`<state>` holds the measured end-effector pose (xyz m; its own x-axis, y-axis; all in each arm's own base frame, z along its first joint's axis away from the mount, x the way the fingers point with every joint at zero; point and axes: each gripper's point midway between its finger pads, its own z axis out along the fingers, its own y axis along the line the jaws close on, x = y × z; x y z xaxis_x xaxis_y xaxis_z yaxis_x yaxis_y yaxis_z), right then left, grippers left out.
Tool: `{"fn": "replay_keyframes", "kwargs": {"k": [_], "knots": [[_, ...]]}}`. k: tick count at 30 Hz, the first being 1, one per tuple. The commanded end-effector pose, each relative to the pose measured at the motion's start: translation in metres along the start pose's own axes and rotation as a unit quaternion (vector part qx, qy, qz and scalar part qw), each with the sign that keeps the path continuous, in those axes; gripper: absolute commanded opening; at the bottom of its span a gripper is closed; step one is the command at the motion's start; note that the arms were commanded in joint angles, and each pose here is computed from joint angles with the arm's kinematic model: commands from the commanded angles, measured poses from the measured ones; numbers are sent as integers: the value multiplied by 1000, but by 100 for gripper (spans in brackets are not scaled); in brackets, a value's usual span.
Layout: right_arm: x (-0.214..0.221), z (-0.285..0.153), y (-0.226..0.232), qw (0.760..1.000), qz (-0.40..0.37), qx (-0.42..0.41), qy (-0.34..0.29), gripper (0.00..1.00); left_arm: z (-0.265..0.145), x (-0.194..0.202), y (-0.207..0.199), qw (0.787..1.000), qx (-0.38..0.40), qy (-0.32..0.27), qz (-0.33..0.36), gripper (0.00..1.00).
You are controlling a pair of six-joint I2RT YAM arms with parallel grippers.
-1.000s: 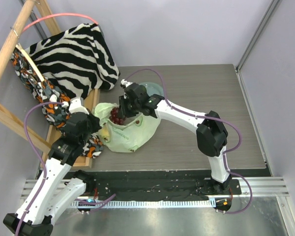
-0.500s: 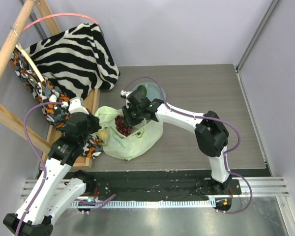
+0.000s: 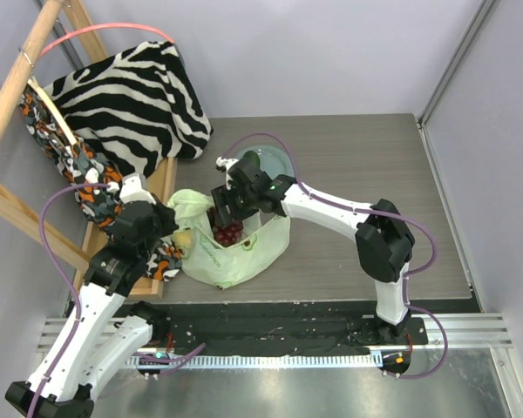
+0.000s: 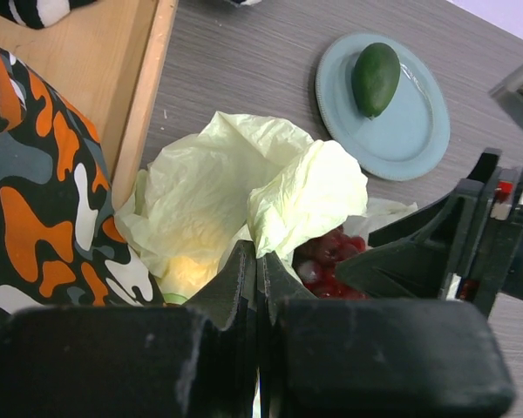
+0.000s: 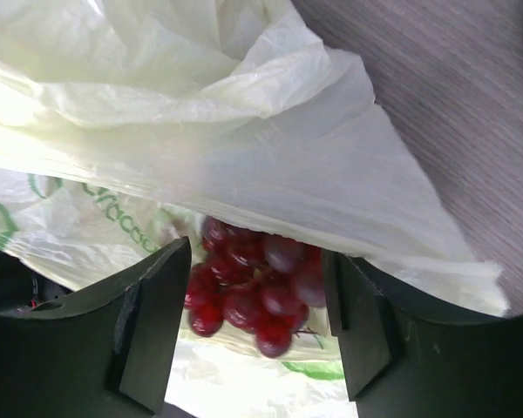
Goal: Place the fruits into the plastic bag
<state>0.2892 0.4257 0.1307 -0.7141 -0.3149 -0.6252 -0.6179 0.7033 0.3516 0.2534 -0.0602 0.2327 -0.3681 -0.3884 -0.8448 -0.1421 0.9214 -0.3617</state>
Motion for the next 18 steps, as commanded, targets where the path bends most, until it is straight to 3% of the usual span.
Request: {"fn": "replay_keyframes", "kwargs": {"k": [1, 18], "knots": [[-38, -35, 15, 997, -11, -7, -70, 71, -1, -10, 3, 999, -11, -27, -23, 0], [-59, -93, 8, 988, -20, 15, -152, 72, 1, -8, 6, 999, -17, -26, -22, 0]]}}
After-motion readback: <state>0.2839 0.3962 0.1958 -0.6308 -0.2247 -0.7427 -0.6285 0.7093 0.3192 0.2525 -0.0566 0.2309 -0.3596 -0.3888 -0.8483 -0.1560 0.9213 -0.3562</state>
